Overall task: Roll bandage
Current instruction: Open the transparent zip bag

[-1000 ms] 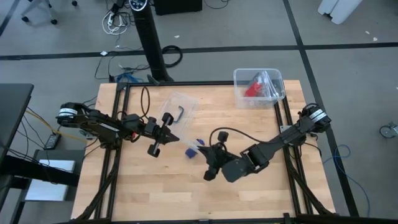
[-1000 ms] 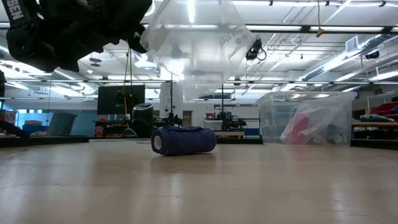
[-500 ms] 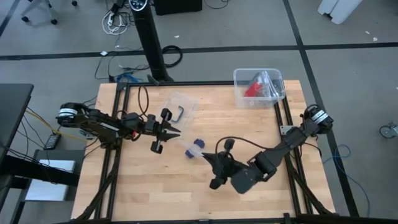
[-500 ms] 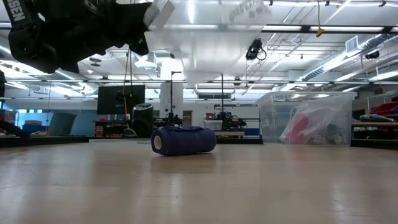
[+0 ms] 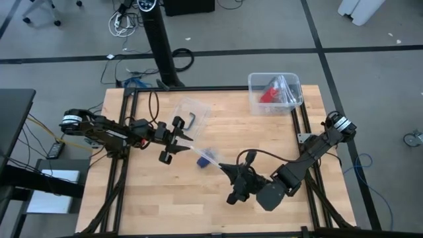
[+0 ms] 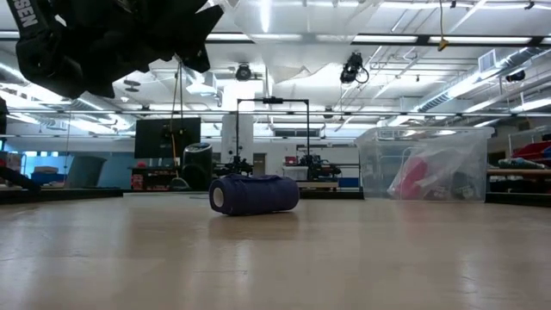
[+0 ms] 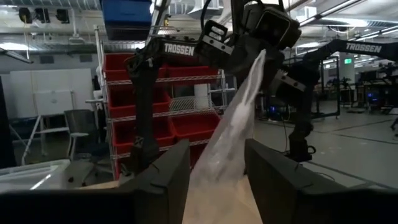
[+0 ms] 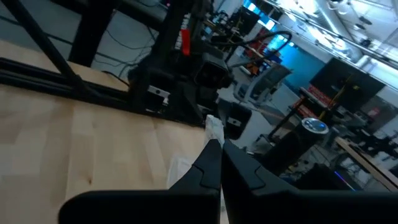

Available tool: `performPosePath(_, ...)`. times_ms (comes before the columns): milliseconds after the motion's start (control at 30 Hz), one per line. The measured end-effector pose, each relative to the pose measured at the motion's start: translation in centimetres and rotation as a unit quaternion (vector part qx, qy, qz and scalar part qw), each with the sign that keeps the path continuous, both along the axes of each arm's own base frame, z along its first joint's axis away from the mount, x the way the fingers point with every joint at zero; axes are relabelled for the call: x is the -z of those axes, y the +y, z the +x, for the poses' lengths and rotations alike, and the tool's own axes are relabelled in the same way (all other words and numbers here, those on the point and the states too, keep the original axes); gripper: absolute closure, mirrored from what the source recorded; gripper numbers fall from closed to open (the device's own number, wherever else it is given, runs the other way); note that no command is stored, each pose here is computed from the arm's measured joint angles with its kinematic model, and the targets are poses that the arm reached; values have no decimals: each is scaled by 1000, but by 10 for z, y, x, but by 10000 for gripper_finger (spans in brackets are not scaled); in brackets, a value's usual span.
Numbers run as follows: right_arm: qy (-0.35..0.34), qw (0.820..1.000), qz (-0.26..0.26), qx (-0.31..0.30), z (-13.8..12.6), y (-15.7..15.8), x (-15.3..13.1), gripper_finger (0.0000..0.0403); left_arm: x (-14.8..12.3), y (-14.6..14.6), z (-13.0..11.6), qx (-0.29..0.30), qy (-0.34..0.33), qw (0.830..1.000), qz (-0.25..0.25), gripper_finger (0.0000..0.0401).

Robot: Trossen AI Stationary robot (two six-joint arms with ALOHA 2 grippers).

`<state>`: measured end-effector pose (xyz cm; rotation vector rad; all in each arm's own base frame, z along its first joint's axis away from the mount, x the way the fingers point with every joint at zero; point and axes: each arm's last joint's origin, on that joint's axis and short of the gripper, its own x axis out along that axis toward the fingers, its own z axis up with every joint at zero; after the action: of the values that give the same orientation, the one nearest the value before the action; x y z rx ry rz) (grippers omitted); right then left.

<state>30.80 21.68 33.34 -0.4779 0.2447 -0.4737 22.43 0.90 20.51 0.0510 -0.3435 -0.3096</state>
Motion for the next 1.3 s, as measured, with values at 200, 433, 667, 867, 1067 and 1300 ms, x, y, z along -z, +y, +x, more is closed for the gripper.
performPosePath(200, 2, 1000, -1, -7, 7, -7, -1, 403, 3, 0, 1, 0, 18, 1000, -2, 244)
performPosePath(433, 5, 1000, 5, -14, 14, -16, -1, 403, 3, -2, 1, 3, 15, 1000, -1, 248)
performPosePath(667, 3, 1000, 15, -13, 18, -21, -1, 403, 3, -5, 2, 6, 12, 1000, 9, 317)
performPosePath(867, 2, 1000, 19, -12, 19, -24, -1, 403, 3, -6, 2, 3, 7, 1000, 23, 394)
performPosePath(1067, -12, 999, 32, 33, 16, -25, 1, 379, 4, -6, 2, 1, 12, 1000, 26, 399)
performPosePath(1300, -27, 993, 113, 37, -18, -22, -8, 313, 11, -4, 5, -28, 48, 998, 39, 400)
